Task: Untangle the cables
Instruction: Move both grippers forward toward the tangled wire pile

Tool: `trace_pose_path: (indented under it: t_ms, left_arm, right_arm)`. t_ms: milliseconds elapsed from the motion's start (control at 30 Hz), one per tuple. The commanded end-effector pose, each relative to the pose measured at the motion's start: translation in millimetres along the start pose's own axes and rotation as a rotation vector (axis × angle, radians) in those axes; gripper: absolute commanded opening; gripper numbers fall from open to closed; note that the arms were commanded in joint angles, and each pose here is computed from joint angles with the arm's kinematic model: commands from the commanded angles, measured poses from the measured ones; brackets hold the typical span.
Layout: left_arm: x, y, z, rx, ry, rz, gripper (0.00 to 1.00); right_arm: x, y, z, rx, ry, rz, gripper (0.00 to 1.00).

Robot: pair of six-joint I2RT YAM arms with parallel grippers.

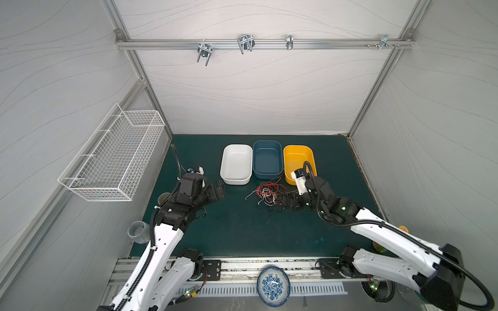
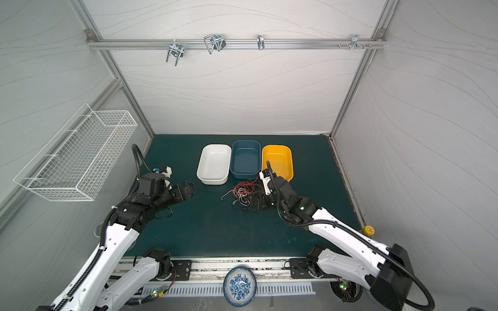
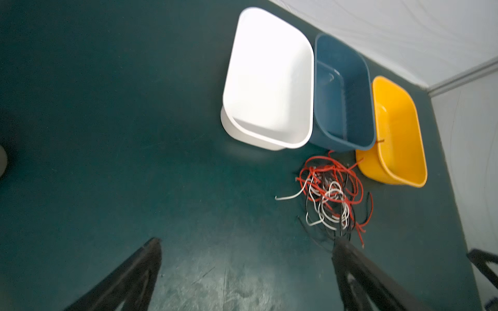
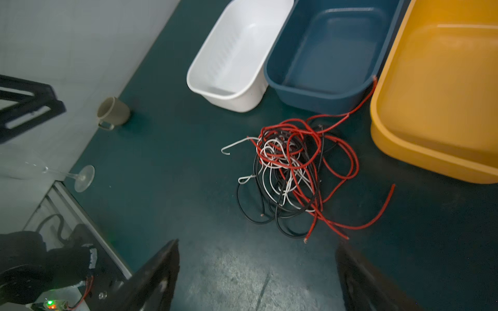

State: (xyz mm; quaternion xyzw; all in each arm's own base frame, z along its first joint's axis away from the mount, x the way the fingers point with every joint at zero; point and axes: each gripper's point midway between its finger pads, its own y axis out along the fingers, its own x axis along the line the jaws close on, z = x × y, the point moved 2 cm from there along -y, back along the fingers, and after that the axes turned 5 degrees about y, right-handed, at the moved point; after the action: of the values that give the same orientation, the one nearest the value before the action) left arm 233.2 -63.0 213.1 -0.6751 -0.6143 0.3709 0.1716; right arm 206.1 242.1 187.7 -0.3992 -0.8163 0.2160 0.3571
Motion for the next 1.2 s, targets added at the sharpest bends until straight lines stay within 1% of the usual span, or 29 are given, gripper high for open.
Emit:
trace_pose_path:
  t_ms: [0,67,133,200,300,367,500,567,767,967,1167]
  left_arm:
    - [1.7,-7.7,2.8,-0.022,0.086,-0.035,1.0]
    - [3.5,-8.6,1.8,-0.03,0.09,-0.05,1.0]
    - [5.2,-7.6,2.5,-0.03,0.087,-0.059,1.0]
    - [4.4,-7.2,3.2,-0.027,0.09,-0.057,1.0]
    - [2.6,-5.6,5.7,-0.018,0.105,-0.058,1.0]
    - [0.8,-5.4,6.1,-0.016,0.114,-0.055,1.0]
    - [-1.9,-3.4,8.4,0.002,0.127,-0.052,0.99]
    - [-3.1,-2.6,9.4,0.006,0.135,-0.052,0.98]
    - [-5.7,-0.5,11.8,0.018,0.149,-0.047,0.98]
    - [-7.8,0.9,13.9,0.026,0.16,-0.042,0.98]
    - [-10.4,3.1,16.1,0.04,0.174,-0.039,0.98]
  right_arm:
    - [8.5,13.5,4.4,0.056,0.035,0.012,0.89]
    - [12.5,24.4,7.2,0.081,0.042,0.01,0.88]
    - [9.2,36.7,10.9,0.11,0.045,0.041,0.86]
    - [3.8,46.9,13.4,0.138,0.038,0.088,0.82]
    - [-3.0,59.8,17.7,0.166,-0.004,0.129,0.76]
    - [-8.3,70.3,20.5,0.185,-0.021,0.147,0.69]
    - [-21.1,88.1,24.6,0.232,-0.02,0.176,0.47]
    - [-25.8,95.9,26.0,0.253,-0.001,0.169,0.41]
    - [-27.2,114.2,28.9,0.293,-0.006,0.165,0.36]
    - [-31.3,128.6,30.0,0.308,-0.004,0.186,0.27]
    - [-44.1,139.2,29.5,0.313,0.008,0.236,0.28]
